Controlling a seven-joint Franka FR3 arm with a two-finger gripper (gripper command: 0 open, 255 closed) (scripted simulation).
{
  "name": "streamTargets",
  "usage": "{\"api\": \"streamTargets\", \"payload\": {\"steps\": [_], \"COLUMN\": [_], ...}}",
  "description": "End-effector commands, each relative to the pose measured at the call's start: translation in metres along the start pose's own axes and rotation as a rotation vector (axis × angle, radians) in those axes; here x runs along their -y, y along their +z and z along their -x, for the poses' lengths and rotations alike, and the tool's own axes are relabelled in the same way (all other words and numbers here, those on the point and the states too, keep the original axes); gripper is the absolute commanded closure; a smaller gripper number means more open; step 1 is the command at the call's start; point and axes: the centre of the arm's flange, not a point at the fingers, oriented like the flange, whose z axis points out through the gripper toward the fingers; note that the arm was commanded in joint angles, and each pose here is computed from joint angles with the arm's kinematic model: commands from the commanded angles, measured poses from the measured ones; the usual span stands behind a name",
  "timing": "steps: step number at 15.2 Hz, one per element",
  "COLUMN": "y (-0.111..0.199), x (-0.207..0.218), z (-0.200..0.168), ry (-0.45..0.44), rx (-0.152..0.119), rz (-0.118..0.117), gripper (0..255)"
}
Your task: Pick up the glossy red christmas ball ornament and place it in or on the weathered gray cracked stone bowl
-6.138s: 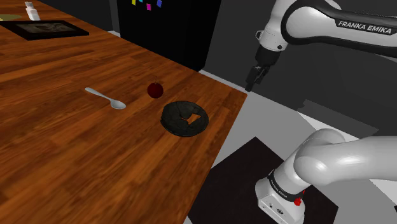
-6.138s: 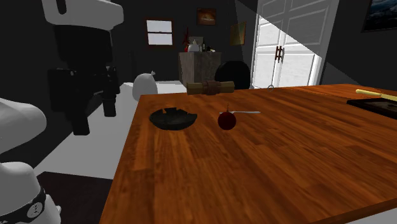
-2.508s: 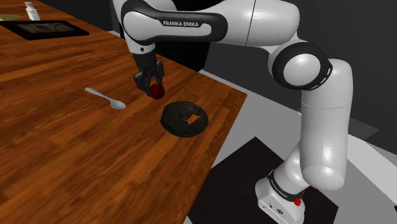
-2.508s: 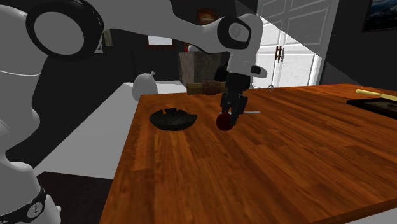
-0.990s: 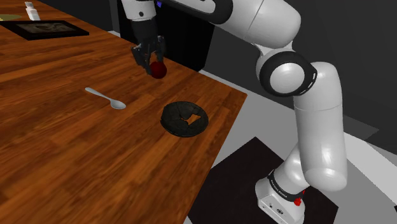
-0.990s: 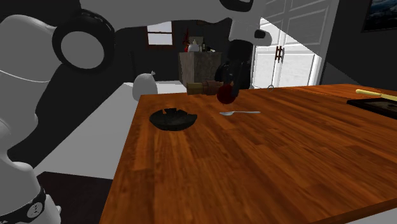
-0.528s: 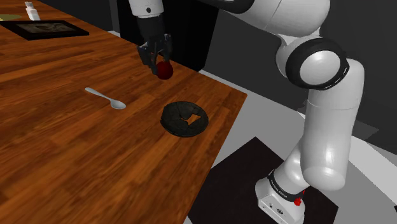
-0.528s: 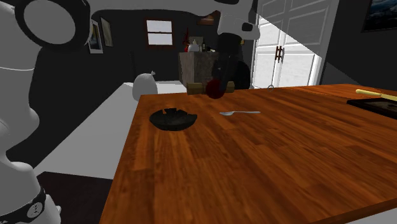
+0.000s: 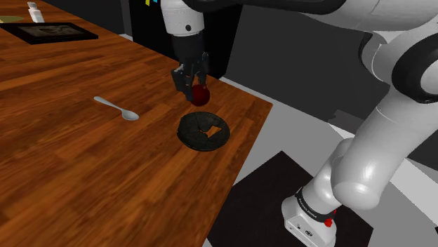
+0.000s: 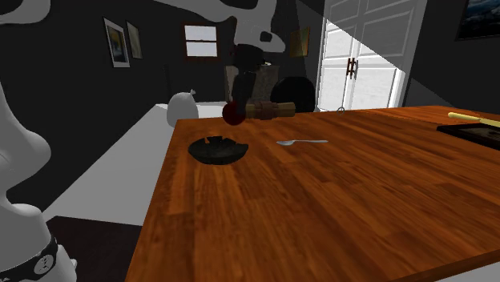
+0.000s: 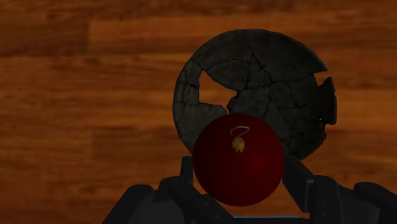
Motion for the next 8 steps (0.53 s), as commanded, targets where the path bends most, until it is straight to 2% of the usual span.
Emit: {"api": "streamTargets", "payload": {"steps": [1, 3, 8], "y": [0.01, 0.015, 0.04], "x": [0.011, 0.019, 0.023], "z": [0.028, 0.048, 0.041], "ry": [0.002, 0.002, 0.002], "rx": [0.0, 0.0, 0.0], "rz": [0.0, 0.0, 0.0], "gripper": [255, 255, 255]}}
